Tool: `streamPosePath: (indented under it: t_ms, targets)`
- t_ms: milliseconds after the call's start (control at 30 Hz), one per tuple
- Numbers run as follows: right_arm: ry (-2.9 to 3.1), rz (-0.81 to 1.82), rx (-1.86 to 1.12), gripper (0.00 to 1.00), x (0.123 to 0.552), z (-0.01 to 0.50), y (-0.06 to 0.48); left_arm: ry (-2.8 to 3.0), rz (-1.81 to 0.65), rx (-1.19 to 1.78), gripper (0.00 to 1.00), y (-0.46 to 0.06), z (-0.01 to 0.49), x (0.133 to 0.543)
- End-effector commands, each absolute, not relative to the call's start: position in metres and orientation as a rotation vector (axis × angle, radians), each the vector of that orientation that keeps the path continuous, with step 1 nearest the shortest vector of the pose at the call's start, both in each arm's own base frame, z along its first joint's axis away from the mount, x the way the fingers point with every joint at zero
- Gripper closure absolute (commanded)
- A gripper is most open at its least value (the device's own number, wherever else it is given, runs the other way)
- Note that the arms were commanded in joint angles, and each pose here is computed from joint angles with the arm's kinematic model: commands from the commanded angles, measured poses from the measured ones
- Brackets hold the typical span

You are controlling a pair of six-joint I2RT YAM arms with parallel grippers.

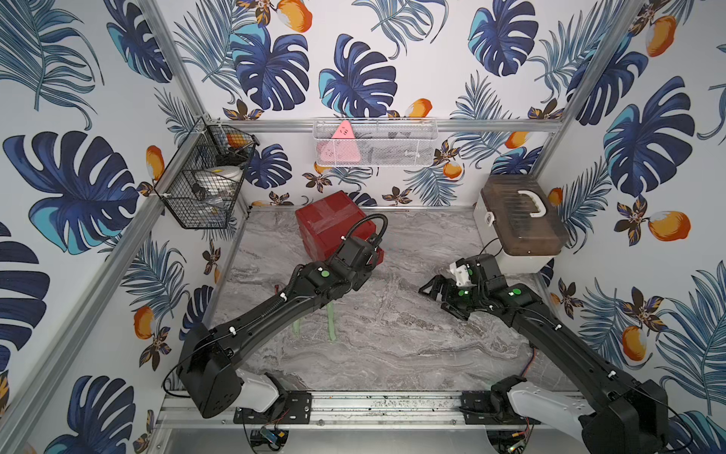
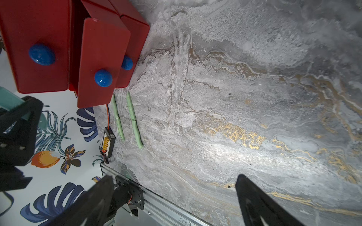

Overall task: Place the fruit knives into the drawer by color
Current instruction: Place the fruit knife in the drawer.

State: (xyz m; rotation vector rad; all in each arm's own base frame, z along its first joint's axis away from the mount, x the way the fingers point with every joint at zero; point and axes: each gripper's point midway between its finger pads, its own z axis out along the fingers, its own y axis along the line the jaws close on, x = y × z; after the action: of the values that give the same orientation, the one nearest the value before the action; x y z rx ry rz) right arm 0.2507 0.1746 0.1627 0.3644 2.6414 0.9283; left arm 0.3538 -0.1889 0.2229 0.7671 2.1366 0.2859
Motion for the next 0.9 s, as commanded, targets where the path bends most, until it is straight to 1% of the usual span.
streamPosePath:
  t_ms: [0, 167, 333, 467, 667, 867]
  targets:
    - [2.676, 0.894, 0.348, 0.00, 0.247, 0.159, 0.172, 1.986, 0.483, 0.877, 1.00, -0.184, 0.241, 0.372]
    - [2.676, 0.883, 0.339, 0.00, 0.253, 0.160, 0.173, 1.958, 0.518, 1.036, 1.00, -0.196, 0.225, 0.380]
    - [2.679, 0.872, 0.333, 0.00, 0.260, 0.162, 0.174, 1.952, 0.537, 1.100, 1.00, -0.202, 0.213, 0.386]
    - [2.672, 0.871, 0.337, 0.00, 0.264, 0.164, 0.174, 1.966, 0.541, 1.122, 1.00, -0.204, 0.203, 0.389]
    - [2.666, 0.871, 0.355, 0.00, 0.266, 0.164, 0.169, 2.007, 0.559, 1.121, 1.00, -0.194, 0.191, 0.395]
    - [2.661, 0.880, 0.367, 0.00, 0.267, 0.164, 0.164, 2.028, 0.572, 1.092, 1.00, -0.181, 0.192, 0.399]
